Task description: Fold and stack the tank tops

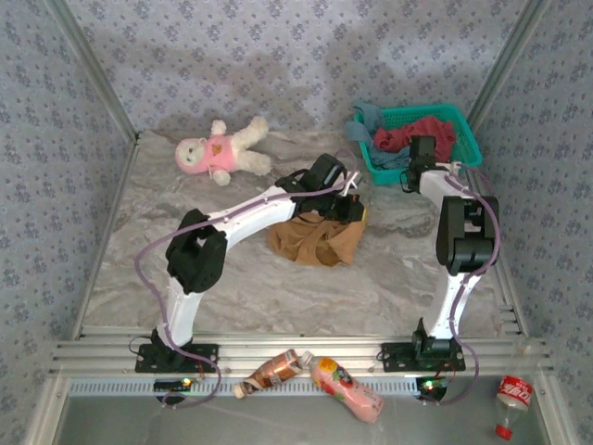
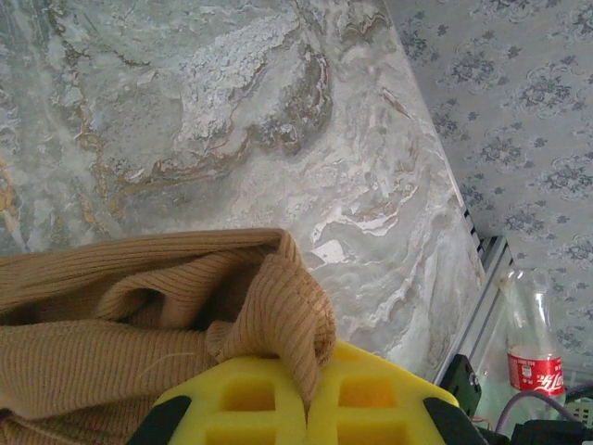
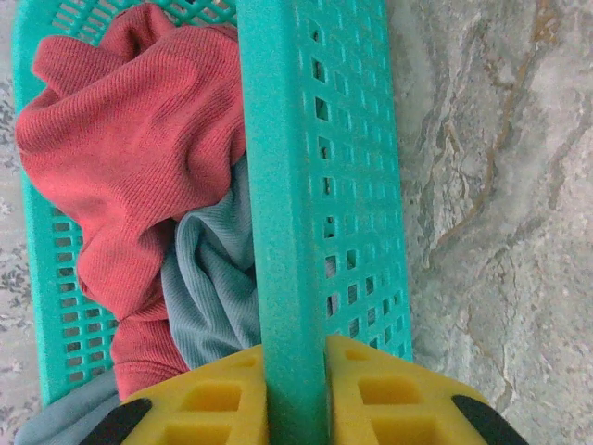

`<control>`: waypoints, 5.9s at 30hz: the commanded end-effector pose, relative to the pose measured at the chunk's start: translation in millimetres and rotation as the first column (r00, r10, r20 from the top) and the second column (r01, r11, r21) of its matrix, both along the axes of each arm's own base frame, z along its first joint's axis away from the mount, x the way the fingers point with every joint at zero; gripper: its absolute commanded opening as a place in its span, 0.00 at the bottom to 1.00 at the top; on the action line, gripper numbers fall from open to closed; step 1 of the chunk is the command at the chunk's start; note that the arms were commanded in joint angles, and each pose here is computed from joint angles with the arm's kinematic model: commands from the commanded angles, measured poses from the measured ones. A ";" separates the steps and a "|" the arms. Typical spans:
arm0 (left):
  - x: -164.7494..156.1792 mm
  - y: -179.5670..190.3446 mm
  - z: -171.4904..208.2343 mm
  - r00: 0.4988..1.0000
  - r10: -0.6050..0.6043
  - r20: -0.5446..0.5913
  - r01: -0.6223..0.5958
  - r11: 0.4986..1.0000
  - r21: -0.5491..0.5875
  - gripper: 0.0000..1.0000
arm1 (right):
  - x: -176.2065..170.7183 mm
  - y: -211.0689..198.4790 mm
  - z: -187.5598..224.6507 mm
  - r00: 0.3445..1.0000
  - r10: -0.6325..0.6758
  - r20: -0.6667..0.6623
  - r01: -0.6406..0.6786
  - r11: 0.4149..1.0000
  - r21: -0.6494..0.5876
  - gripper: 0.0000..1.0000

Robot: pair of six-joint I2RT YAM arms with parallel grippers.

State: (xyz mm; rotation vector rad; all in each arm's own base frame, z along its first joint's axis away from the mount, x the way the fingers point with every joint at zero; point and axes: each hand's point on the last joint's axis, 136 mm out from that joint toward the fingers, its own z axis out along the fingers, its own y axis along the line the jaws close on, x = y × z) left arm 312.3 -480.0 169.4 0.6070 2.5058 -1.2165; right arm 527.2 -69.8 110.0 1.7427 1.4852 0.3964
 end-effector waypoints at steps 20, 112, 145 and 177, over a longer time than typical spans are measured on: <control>9.3 100.7 34.3 0.993 -0.002 0.115 -0.029 0.965 0.262 0.59 | -54.6 58.3 54.4 0.805 0.591 -0.055 -0.590 0.788 -0.176 0.71; -30.2 211.7 -116.9 0.976 -0.199 0.093 0.018 0.494 0.869 0.48 | -228.5 168.1 12.4 0.217 0.731 -0.647 -0.949 0.003 -0.314 0.03; 57.3 338.1 311.5 0.437 0.175 0.882 -0.765 0.589 0.262 0.01 | -206.2 175.7 371.9 0.479 0.834 -0.275 -0.221 -0.189 -0.957 0.00; 86.1 246.2 98.4 0.715 0.500 0.488 -0.654 0.726 0.214 0.05 | -48.4 262.2 246.4 0.176 0.882 -0.438 -0.478 -0.313 -0.821 0.05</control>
